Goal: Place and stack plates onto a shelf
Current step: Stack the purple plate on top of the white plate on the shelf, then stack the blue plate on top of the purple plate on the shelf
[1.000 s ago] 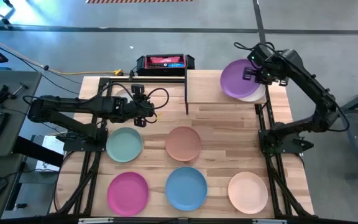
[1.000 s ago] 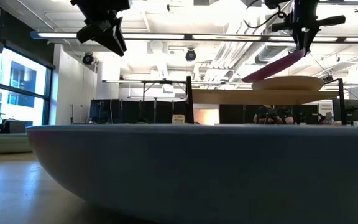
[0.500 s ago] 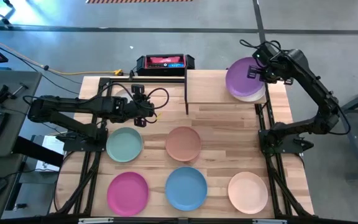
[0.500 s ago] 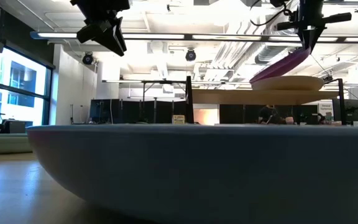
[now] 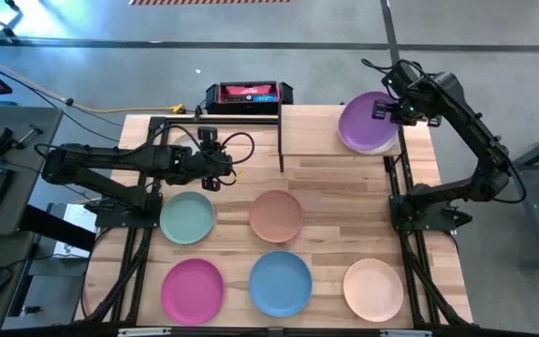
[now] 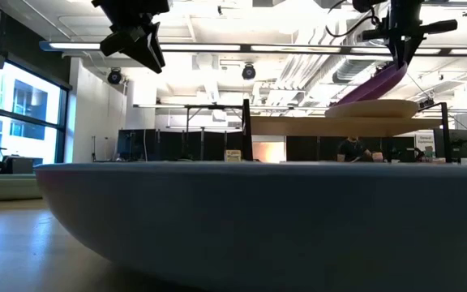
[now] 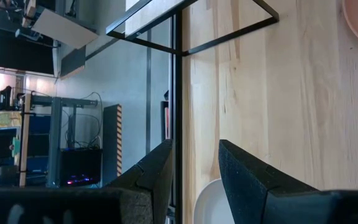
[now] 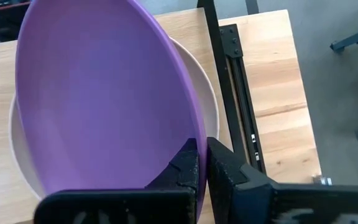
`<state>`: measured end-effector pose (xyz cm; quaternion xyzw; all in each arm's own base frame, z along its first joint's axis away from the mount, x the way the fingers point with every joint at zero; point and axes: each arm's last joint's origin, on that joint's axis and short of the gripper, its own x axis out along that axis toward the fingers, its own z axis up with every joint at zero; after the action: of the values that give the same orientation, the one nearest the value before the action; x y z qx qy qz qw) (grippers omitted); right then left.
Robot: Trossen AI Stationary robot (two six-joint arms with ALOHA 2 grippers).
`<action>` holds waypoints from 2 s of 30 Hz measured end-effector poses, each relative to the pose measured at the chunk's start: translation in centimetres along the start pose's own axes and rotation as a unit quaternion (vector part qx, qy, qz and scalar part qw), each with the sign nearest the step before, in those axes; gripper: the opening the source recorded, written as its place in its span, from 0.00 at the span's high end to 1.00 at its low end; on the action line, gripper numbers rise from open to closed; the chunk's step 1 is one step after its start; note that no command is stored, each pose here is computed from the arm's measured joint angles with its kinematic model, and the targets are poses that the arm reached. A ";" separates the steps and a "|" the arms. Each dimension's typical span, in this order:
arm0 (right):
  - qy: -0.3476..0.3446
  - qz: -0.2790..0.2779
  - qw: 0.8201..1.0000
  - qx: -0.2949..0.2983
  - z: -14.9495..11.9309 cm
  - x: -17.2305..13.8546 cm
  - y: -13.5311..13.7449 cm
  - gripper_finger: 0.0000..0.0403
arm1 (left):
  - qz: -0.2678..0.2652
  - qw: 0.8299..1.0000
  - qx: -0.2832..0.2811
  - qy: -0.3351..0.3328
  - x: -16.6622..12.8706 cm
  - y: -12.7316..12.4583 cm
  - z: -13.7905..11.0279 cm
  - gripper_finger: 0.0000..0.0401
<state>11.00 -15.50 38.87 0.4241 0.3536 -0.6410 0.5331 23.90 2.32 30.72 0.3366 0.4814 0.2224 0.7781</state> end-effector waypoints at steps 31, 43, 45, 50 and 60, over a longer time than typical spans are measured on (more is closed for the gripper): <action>0.084 0.087 0.992 -0.029 -0.9 -0.2 0.9 0.85 | -0.005 1.000 -0.009 0.005 0.4 0.4 -0.2 0.70; 0.147 0.159 0.967 -0.134 -6.8 -2.7 4.5 0.85 | -0.169 0.975 -0.139 0.046 1.2 -1.4 -2.0 0.70; 0.150 0.167 0.961 -0.160 -8.1 -3.3 4.9 0.85 | -0.189 0.968 -0.153 0.057 1.3 -1.9 -2.2 0.70; 0.149 0.198 0.945 -0.212 -11.9 -5.0 5.9 0.85 | -0.230 0.954 -0.173 0.085 1.5 -3.8 -3.0 0.70; 0.172 0.189 0.936 -0.242 -20.0 -6.1 8.7 0.85 | -0.254 0.944 -0.185 0.099 -0.6 -6.3 -2.7 0.70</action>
<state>23.33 3.39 36.70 0.4451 0.4979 -0.3401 0.6621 21.37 -1.51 25.55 0.0294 0.5758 0.1344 0.8059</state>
